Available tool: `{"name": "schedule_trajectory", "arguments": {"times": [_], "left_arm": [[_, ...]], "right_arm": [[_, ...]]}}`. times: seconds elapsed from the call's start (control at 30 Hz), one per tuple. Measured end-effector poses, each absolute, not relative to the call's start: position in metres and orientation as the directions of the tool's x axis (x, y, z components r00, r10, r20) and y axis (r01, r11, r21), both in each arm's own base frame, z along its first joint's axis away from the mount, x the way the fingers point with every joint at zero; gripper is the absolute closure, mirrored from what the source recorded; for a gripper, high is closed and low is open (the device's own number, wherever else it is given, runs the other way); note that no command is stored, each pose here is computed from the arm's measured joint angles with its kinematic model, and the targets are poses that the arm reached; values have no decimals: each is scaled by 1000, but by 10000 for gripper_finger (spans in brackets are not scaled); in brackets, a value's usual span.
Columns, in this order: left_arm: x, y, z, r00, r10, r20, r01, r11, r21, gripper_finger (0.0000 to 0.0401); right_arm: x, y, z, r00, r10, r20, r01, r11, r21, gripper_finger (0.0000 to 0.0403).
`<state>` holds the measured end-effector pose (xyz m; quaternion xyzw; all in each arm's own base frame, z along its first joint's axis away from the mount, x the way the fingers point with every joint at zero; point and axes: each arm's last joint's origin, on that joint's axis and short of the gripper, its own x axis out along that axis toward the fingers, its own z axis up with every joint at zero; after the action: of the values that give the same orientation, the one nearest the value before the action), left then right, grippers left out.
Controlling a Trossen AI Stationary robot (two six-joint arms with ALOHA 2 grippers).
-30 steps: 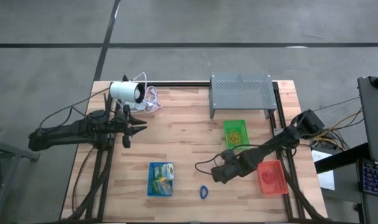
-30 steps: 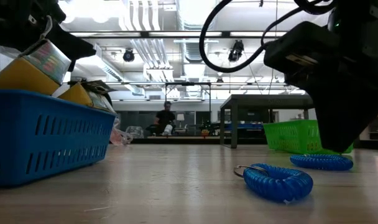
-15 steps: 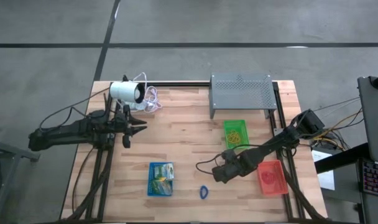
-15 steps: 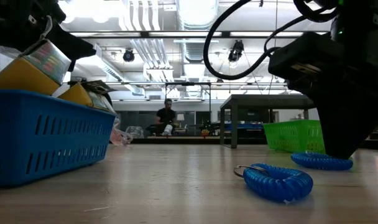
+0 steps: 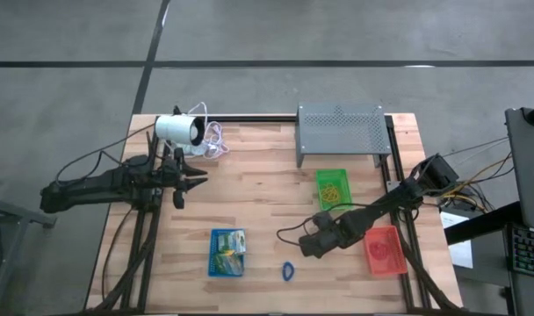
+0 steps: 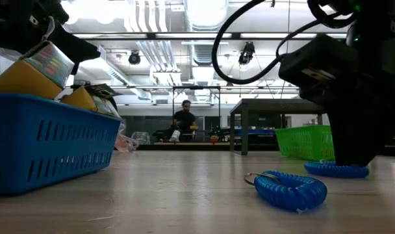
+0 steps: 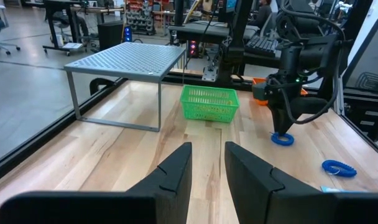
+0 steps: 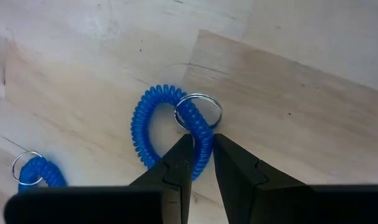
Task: Pick & Place Office Desk Supplies
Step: Put the blue spring keychain into the orange bin
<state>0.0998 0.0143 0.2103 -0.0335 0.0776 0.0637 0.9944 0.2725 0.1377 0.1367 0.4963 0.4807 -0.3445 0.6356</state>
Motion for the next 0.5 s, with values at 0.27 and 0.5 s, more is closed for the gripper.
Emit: {"name": "schedule_trajectory", "arguments": {"times": [0.27, 0.5], "left_arm": [[100, 14, 210, 980, 122, -159, -132, 990, -57, 303], [100, 14, 210, 980, 122, -159, -132, 990, -53, 303]], "right_arm": [[270, 137, 135, 275, 55, -960, 920, 276, 279, 344], [269, 137, 135, 264, 71, -962, 920, 281, 274, 387]]}}
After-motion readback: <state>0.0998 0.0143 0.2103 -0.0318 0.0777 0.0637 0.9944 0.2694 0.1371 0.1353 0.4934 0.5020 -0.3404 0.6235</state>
